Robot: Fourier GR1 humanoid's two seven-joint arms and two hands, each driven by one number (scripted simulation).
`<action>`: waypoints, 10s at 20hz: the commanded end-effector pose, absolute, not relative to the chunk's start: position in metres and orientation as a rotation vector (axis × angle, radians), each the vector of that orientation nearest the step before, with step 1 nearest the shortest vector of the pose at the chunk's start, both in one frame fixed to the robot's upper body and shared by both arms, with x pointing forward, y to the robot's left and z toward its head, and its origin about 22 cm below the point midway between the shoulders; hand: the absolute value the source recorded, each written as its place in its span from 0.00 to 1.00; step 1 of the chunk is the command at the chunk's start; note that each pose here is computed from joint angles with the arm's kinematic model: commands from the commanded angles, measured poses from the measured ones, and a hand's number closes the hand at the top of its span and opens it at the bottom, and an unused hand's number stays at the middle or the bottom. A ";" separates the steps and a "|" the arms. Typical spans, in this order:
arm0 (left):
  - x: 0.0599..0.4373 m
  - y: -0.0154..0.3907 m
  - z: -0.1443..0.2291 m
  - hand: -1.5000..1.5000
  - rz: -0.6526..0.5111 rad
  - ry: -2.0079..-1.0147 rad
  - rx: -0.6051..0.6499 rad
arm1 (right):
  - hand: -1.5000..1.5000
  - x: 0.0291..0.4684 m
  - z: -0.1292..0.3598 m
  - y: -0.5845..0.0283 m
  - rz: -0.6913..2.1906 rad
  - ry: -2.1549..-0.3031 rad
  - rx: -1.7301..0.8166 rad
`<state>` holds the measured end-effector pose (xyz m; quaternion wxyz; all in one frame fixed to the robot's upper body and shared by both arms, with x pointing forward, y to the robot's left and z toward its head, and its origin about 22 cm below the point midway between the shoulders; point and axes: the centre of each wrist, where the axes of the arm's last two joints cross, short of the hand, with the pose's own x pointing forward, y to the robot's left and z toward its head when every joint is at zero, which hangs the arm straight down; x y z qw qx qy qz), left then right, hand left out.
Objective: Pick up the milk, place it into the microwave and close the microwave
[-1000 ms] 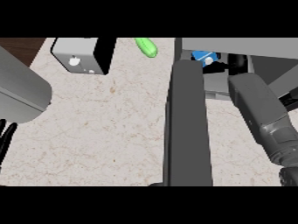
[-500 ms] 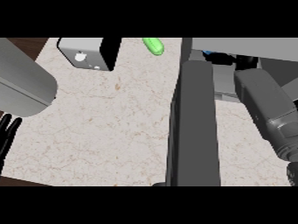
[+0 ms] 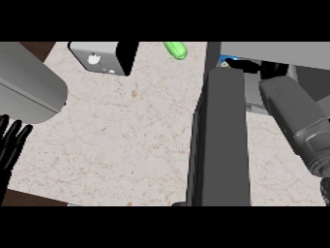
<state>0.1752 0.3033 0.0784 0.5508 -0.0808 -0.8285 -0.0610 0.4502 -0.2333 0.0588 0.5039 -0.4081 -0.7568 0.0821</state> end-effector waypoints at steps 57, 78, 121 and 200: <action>0.226 0.223 0.024 1.00 -0.465 -1.778 -0.444 | 0.00 0.349 -0.093 -0.247 0.016 -1.839 -0.140; 0.256 0.124 -0.017 1.00 -0.832 -1.567 -0.483 | 0.00 0.254 -0.104 -0.279 0.071 -1.903 -0.081; 0.303 0.000 0.018 1.00 -0.432 -1.731 -0.247 | 0.00 0.196 0.072 -0.308 0.277 -2.088 0.435; 0.366 0.014 0.039 1.00 -0.011 -1.901 -0.267 | 0.00 0.211 0.166 -0.334 0.491 -2.049 0.692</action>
